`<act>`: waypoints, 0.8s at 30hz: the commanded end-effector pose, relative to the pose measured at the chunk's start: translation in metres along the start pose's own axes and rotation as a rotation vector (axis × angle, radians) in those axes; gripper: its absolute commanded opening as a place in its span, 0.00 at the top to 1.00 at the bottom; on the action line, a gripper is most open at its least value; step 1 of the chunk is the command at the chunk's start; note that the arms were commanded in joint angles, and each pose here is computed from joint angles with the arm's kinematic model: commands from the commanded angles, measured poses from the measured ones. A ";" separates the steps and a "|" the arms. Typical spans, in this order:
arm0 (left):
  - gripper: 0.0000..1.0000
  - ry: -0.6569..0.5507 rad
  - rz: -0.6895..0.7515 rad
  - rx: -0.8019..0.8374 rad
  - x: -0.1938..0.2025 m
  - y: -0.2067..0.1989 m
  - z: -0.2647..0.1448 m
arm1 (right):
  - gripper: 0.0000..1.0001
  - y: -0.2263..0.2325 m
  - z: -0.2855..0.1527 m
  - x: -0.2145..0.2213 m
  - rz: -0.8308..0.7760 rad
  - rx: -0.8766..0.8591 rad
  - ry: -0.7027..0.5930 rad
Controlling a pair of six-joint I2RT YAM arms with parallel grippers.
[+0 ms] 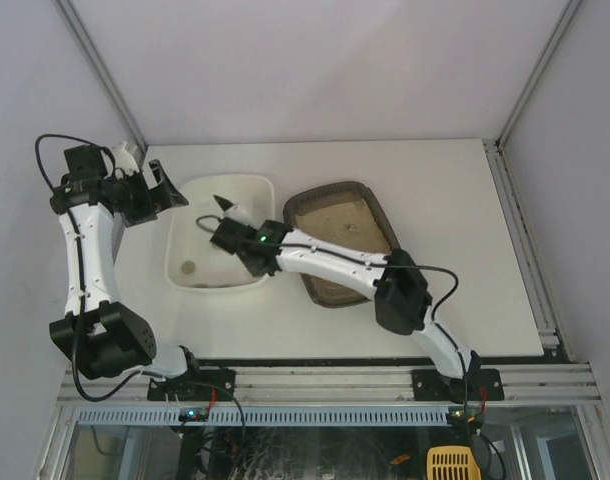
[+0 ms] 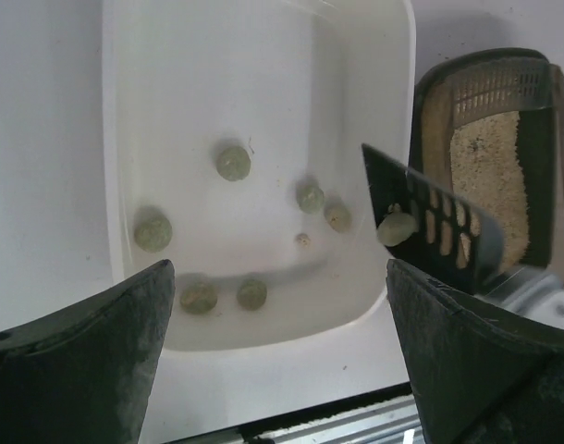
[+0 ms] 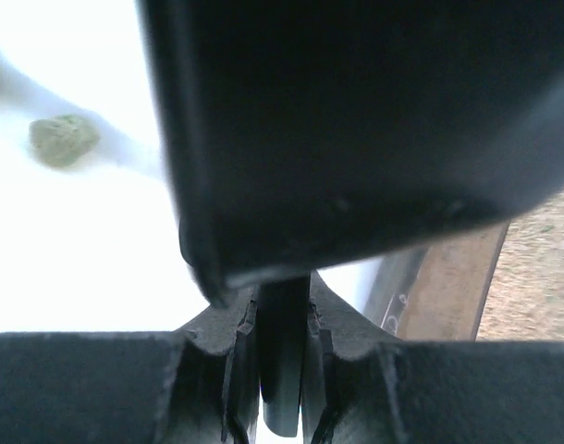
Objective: Clean the litter box
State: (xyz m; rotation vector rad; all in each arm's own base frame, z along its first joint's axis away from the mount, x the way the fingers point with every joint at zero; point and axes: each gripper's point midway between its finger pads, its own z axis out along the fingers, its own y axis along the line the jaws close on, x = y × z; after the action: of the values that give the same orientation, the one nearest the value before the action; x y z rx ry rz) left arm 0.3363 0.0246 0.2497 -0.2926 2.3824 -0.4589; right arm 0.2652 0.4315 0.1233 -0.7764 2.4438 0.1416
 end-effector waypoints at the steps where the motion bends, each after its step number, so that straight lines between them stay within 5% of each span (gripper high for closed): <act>1: 0.00 -0.036 -0.091 0.108 -0.013 -0.009 -0.018 | 1.00 -0.033 -0.022 -0.012 -0.297 0.376 -0.065; 14: 0.00 -0.043 -0.066 0.066 -0.016 0.001 -0.016 | 1.00 -0.029 -0.036 -0.036 -0.337 0.426 -0.189; 24: 0.00 -0.058 0.097 0.085 -0.044 -0.032 -0.005 | 1.00 -0.057 -0.090 -0.020 -0.039 0.166 -0.203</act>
State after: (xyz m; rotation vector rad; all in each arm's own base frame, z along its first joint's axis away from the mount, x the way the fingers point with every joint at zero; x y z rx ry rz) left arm 0.3524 0.0290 0.2647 -0.3138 2.3572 -0.5306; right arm 0.2677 0.3851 0.1473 -0.9361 2.1976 -0.2991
